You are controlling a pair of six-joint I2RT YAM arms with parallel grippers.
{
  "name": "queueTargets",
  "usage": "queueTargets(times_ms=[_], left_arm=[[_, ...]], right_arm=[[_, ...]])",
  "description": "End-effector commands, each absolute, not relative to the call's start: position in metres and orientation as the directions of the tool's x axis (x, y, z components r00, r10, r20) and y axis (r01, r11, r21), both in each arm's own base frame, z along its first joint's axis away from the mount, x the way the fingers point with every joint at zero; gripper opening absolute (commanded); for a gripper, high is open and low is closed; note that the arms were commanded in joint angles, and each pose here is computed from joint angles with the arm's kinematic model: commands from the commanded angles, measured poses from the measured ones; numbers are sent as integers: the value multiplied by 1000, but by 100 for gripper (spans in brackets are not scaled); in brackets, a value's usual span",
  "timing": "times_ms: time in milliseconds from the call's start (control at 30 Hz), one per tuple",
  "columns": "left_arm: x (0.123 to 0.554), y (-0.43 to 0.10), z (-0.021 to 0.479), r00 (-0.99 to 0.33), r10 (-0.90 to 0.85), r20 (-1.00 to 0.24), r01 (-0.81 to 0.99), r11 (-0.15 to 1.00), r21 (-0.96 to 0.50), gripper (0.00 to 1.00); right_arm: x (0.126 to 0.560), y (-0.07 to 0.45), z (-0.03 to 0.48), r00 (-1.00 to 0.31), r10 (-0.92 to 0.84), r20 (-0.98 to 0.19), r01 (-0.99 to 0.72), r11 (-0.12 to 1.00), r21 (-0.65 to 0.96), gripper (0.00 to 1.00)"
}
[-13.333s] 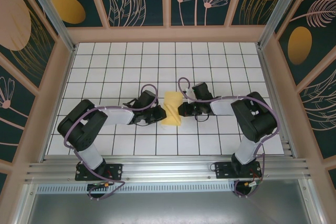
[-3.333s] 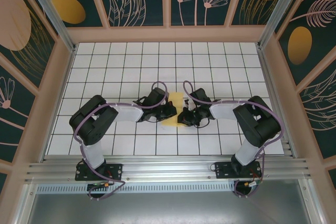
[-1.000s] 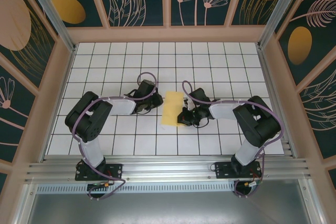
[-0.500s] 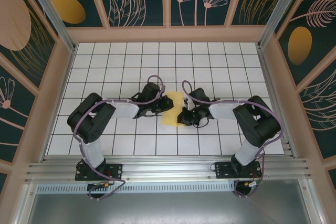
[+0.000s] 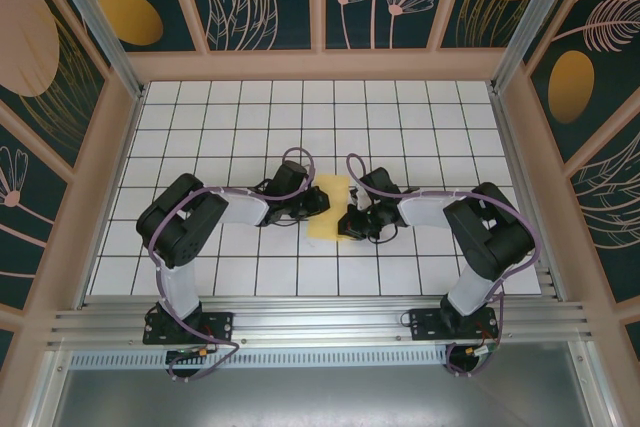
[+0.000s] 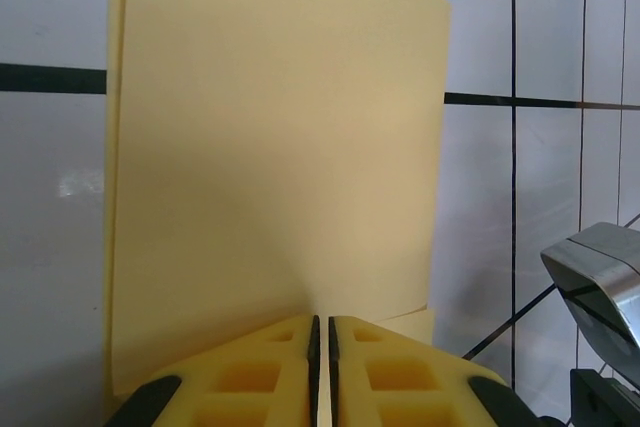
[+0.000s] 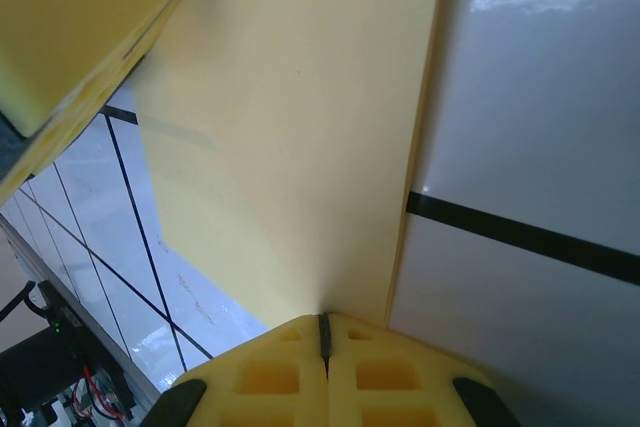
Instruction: Fold a paper plane with a square sheet of paper (pick it up from the middle)
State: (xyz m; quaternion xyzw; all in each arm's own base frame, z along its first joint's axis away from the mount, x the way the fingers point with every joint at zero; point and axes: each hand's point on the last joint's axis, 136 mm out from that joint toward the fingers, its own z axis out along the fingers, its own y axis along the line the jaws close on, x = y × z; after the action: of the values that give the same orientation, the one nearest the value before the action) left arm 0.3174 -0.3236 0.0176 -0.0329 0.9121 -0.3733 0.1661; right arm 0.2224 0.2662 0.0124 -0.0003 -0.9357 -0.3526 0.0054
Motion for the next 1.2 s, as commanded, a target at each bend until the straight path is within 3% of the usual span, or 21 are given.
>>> queueTargets(times_ms=[0, 500, 767, 1167], left_arm=[[334, -295, 0, -913, -199, -356, 57, 802, -594, 16], [325, -299, -7, -927, -197, -319, 55, 770, -636, 16], [324, -300, -5, -928, -199, -313, 53, 764, -643, 16], [324, -296, -8, -927, -215, -306, 27, 777, -628, 16]], right_arm=[[188, 226, -28, -991, 23, 135, 86, 876, 476, 0], [236, 283, 56, -999, -17, -29, -32, 719, 695, 3], [241, 294, 32, -999, -29, 16, -10, 720, 694, 3], [195, 261, 0, -992, -31, 120, 51, 782, 622, 4]])
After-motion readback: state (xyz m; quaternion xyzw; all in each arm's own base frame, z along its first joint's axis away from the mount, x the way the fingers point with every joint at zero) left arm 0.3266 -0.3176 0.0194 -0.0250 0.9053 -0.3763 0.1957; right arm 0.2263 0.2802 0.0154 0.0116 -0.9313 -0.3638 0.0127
